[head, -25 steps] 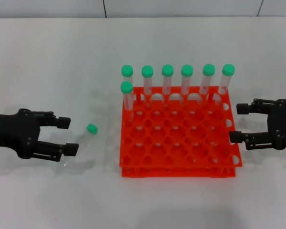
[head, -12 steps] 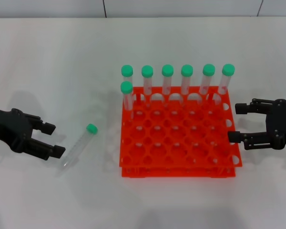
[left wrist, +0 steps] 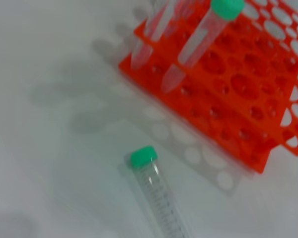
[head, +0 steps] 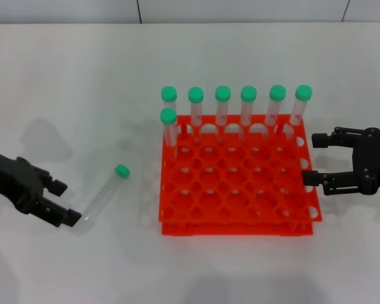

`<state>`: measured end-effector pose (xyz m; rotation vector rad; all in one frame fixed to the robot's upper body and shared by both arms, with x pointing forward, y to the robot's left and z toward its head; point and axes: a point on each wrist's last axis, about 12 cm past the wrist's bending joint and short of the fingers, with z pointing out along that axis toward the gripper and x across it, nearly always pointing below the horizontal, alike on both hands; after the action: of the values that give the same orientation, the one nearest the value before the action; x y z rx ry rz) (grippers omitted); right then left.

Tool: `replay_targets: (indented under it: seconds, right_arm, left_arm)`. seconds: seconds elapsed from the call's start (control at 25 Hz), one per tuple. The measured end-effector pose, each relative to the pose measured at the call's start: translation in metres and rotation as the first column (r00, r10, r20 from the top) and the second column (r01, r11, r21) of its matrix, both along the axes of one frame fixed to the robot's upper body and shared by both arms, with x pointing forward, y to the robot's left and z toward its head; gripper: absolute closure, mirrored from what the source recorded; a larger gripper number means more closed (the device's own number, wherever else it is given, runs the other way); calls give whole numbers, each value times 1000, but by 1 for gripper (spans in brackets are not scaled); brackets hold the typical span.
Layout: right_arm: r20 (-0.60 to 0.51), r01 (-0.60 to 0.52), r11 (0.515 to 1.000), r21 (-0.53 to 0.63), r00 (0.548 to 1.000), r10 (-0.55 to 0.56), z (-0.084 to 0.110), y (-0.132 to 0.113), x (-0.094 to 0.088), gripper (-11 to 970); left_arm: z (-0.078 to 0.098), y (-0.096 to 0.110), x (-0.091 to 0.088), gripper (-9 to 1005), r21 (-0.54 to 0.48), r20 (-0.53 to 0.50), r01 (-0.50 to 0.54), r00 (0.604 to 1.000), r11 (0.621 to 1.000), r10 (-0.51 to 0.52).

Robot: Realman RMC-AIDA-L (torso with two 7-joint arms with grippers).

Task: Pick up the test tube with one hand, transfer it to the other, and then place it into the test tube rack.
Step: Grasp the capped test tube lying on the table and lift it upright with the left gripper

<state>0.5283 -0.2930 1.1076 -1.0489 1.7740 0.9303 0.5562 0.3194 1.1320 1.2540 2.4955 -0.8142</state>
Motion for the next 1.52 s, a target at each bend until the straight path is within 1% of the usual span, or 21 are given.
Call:
replay_targets:
  seconds: [0.2, 0.44, 0.88, 1.28, 1.52]
  right_arm:
    - [6, -7, 1000, 1, 1000, 7, 2, 3, 3, 101]
    - [3, -9, 1000, 4, 1000, 9, 1, 4, 3, 101]
    - [1, -9, 1000, 5, 1000, 9, 1, 4, 3, 101]
    - [1, -8, 1000, 5, 1000, 8, 1, 4, 3, 101]
    - [1, -8, 1000, 5, 1000, 8, 1, 4, 3, 101]
  left_arm:
    - [-4, -2, -1, 179, 39, -26, 3, 1000, 999, -2]
    - [-5, -4, 1, 183, 56, -16, 2, 1000, 998, -1]
    - [-14, -13, 4, 191, 62, 6, 10, 1000, 998, -11]
    - [-16, -21, 4, 198, 60, 12, 30, 999, 998, -31]
    - [-18, -22, 4, 202, 57, 7, 32, 999, 998, -33]
